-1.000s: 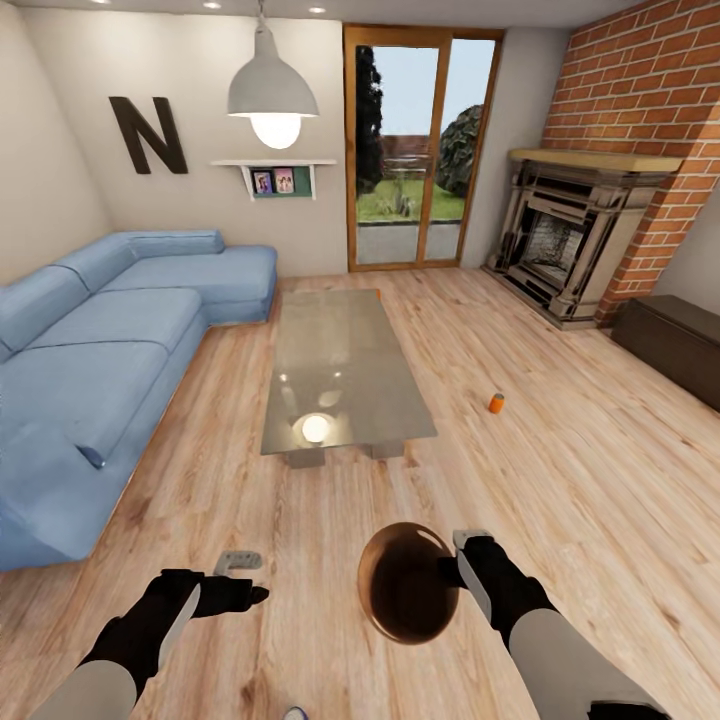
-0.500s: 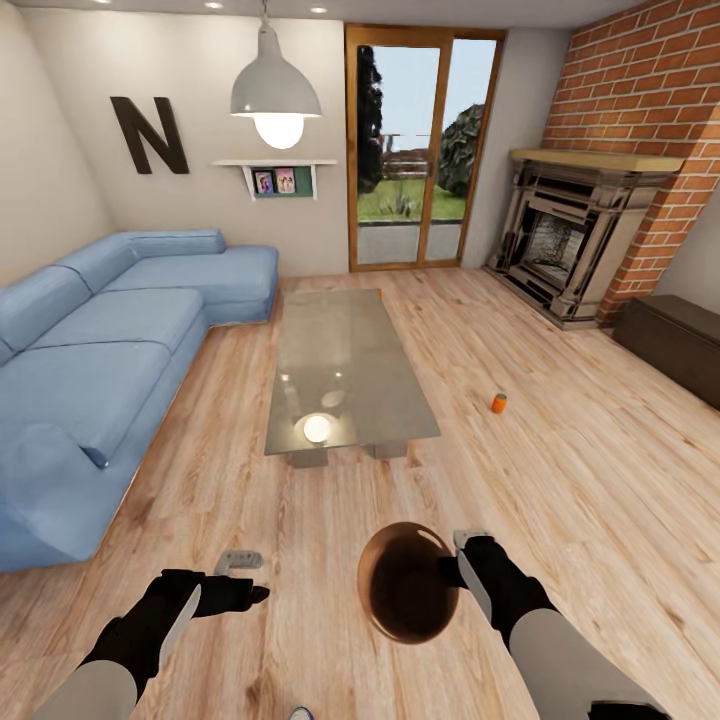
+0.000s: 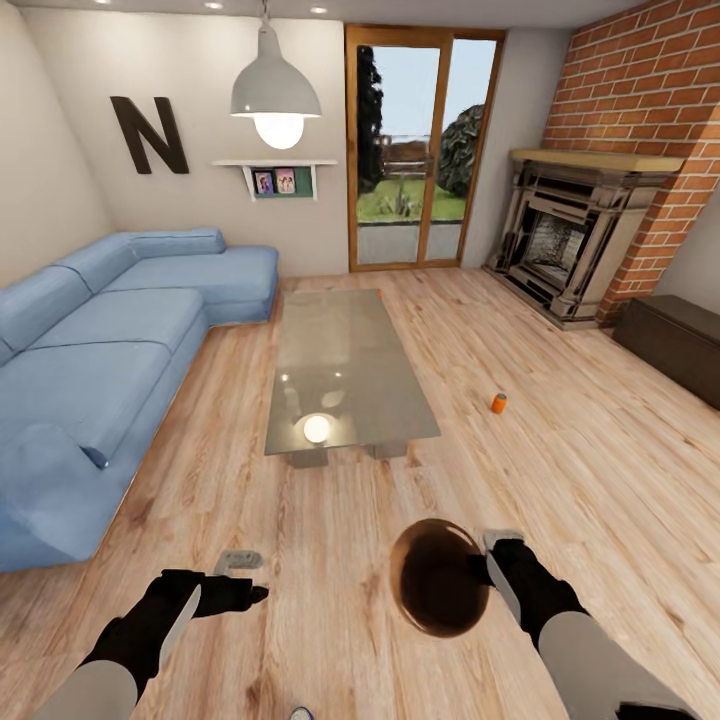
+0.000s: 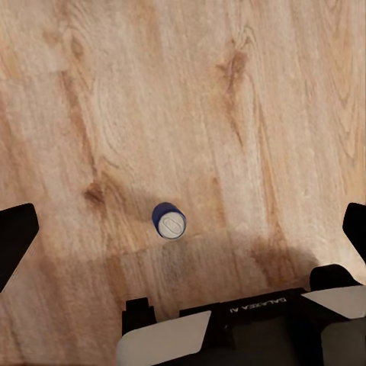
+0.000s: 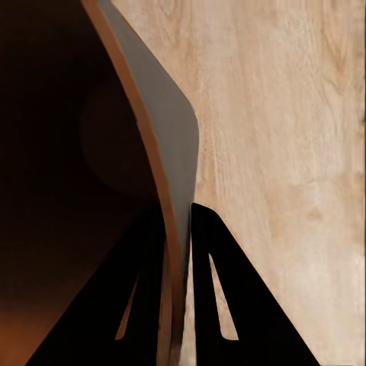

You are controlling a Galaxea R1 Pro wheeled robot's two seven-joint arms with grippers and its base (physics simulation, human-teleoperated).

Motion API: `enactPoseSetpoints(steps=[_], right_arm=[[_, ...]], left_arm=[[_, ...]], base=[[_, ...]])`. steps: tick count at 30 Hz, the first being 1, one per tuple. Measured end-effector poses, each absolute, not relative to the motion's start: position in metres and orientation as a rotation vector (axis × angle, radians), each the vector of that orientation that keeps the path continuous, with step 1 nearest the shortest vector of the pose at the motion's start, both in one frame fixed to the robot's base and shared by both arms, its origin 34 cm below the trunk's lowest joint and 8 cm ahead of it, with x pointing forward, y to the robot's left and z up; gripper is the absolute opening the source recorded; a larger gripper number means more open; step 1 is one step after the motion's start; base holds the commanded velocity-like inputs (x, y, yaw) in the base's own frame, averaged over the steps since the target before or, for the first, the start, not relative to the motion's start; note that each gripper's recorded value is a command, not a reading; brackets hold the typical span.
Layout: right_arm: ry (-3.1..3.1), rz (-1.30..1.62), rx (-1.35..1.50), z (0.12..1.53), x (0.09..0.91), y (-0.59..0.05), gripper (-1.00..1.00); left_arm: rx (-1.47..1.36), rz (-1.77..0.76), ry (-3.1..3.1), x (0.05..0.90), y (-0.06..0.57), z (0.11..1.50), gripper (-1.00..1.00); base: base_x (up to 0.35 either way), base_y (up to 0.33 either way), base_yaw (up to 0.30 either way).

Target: Put the three can of soda from the living room inside the tash can in the kitchen.

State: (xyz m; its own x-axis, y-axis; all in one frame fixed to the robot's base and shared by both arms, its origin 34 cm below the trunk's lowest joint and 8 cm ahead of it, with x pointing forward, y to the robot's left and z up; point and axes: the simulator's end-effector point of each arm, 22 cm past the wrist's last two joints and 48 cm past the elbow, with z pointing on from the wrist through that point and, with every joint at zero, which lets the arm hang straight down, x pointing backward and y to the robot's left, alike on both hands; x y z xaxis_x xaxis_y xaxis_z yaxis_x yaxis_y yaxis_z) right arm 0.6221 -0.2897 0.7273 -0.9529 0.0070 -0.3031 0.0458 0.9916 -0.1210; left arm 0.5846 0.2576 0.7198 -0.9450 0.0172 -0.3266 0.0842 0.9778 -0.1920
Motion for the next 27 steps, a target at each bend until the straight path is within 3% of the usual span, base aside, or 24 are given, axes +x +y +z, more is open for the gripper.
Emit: enactPoseSetpoints(steps=[10, 27], right_arm=[[2.808, -0.137, 0.253, 0.726, 0.619, -0.318, -1.00], [2.830, -0.139, 0.239, 0.717, 0.604, -0.317, -1.00]], left_arm=[[0.016, -0.173, 2.916, 0.549, 0.264, 0.688, 1.00], [0.001, -0.193, 2.956, 0.541, 0.257, 0.683, 1.00]], base=[[0.000, 0.000, 0.000], [0.019, 0.009, 0.000]])
